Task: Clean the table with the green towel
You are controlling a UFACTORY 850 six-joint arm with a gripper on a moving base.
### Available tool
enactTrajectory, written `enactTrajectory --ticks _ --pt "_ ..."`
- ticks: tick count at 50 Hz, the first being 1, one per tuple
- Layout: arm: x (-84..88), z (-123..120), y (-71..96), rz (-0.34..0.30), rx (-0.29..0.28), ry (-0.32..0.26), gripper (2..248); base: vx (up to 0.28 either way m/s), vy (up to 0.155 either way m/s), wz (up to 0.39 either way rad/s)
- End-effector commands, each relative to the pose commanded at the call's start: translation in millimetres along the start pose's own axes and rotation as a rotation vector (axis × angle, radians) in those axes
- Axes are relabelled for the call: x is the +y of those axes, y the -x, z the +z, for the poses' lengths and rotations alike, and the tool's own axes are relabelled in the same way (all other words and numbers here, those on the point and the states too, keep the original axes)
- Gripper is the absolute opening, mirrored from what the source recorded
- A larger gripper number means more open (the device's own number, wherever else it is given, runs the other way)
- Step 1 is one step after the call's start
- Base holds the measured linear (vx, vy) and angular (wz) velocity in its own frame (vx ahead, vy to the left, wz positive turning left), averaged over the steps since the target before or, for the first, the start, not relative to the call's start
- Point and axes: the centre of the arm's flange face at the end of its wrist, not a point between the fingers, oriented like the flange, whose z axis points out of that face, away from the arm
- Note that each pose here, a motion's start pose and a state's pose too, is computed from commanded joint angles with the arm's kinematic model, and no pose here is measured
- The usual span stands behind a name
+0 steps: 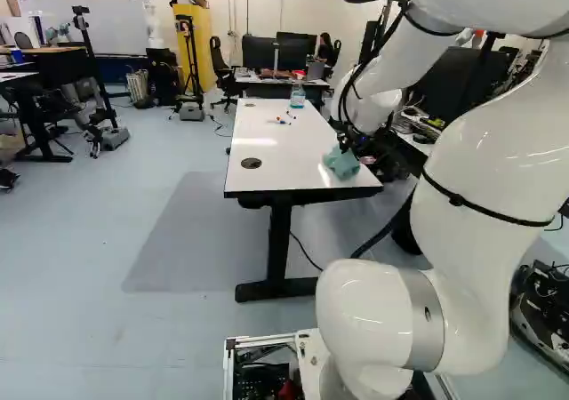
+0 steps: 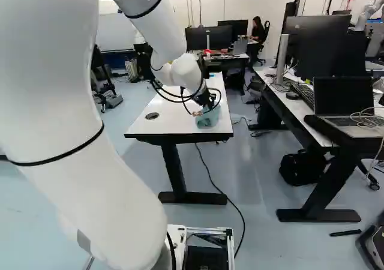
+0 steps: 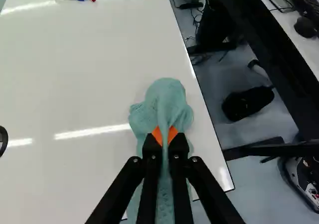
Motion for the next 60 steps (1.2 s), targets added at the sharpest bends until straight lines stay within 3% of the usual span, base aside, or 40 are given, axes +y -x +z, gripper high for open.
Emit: enactTrajectory --ticks 19,30,31,35,36,40,41,45,46,51,52,56,57,60 --pt "32.0 0.6 2.4 0.051 -0.004 0.044 30 0.0 0.0 0.0" --pt "32.0 0.6 2.4 0.051 -0.004 0.044 30 0.0 0.0 0.0" --pt "32.0 0.6 2.4 0.051 -0.004 0.044 42 0.0 0.0 0.0" --pt "32.0 0.6 2.4 0.051 -0.004 0.044 42 0.0 0.0 0.0" --pt "32.0 0.6 2.4 0.051 -0.004 0.044 76 0.0 0.0 0.0" --pt "32.0 0.6 2.4 0.051 -0.004 0.044 76 0.0 0.0 0.0" --pt "32.0 0.6 2.4 0.051 -0.004 0.044 111 0.0 0.0 0.0" --pt "32.0 0.6 2.4 0.051 -0.004 0.044 111 0.0 0.0 0.0" --pt "32.0 0.6 2.4 0.051 -0.004 0.044 147 0.0 0.0 0.0" --pt "32.0 0.6 2.4 0.051 -0.004 0.044 147 0.0 0.0 0.0" --pt "32.0 0.6 2.4 0.051 -0.004 0.044 184 0.0 0.0 0.0" --pt "32.0 0.6 2.4 0.051 -0.004 0.044 184 0.0 0.0 0.0" --pt "32.0 0.6 2.4 0.051 -0.004 0.044 221 0.0 0.0 0.0" --pt "32.0 0.6 2.4 0.051 -0.004 0.044 221 0.0 0.0 0.0"
